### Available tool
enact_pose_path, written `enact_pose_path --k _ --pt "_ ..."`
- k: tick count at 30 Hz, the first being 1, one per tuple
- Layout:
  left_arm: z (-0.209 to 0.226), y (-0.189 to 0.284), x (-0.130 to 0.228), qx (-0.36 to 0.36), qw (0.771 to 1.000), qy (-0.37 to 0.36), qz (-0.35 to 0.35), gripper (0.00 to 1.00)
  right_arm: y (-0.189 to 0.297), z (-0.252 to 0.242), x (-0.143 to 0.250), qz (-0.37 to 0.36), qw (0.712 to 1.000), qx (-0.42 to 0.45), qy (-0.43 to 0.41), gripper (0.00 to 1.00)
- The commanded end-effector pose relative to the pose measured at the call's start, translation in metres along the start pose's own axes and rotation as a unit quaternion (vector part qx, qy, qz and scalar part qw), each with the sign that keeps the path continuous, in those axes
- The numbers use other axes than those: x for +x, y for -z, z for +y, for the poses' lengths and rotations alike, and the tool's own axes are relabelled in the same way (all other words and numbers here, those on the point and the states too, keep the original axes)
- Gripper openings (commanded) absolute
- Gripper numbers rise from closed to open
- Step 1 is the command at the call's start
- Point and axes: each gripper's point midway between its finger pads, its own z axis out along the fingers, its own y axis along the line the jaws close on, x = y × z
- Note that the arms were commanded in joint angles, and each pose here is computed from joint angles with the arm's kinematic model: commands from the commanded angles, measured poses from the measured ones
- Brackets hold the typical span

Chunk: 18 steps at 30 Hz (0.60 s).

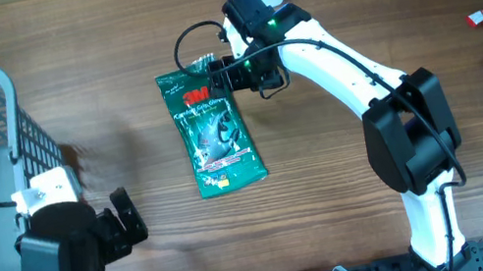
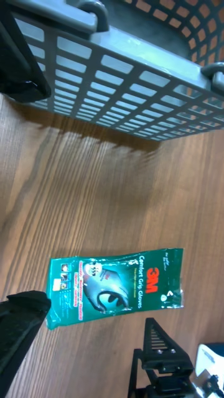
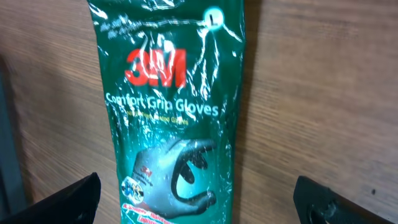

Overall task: Scan the item barcode
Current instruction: 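Move both grippers toward the green 3M gloves pack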

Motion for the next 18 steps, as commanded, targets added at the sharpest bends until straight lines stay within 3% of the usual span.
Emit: enact_pose_path --k 1,9,14,18 --pt "0.0 0.002 -0.004 0.003 1.0 -0.001 -0.01 1.0 0.0 -0.005 0.005 0.009 1.0 0.012 -0.022 1.0" --pt "-0.038 0.005 -0.059 0.083 0.989 0.057 -0.106 1.0 0.008 -0.027 0.011 0.031 0.998 0.021 -0.055 1.0" --pt "-0.074 -0.083 -0.051 0.037 0.989 0.146 -0.003 1.0 0.023 -0.057 0.003 0.03 0.995 0.005 -0.098 1.0" --pt "-0.121 -0.179 -0.028 0.035 0.979 0.165 0.115 1.0 0.024 -0.061 0.006 0.036 0.994 0.009 -0.104 1.0"
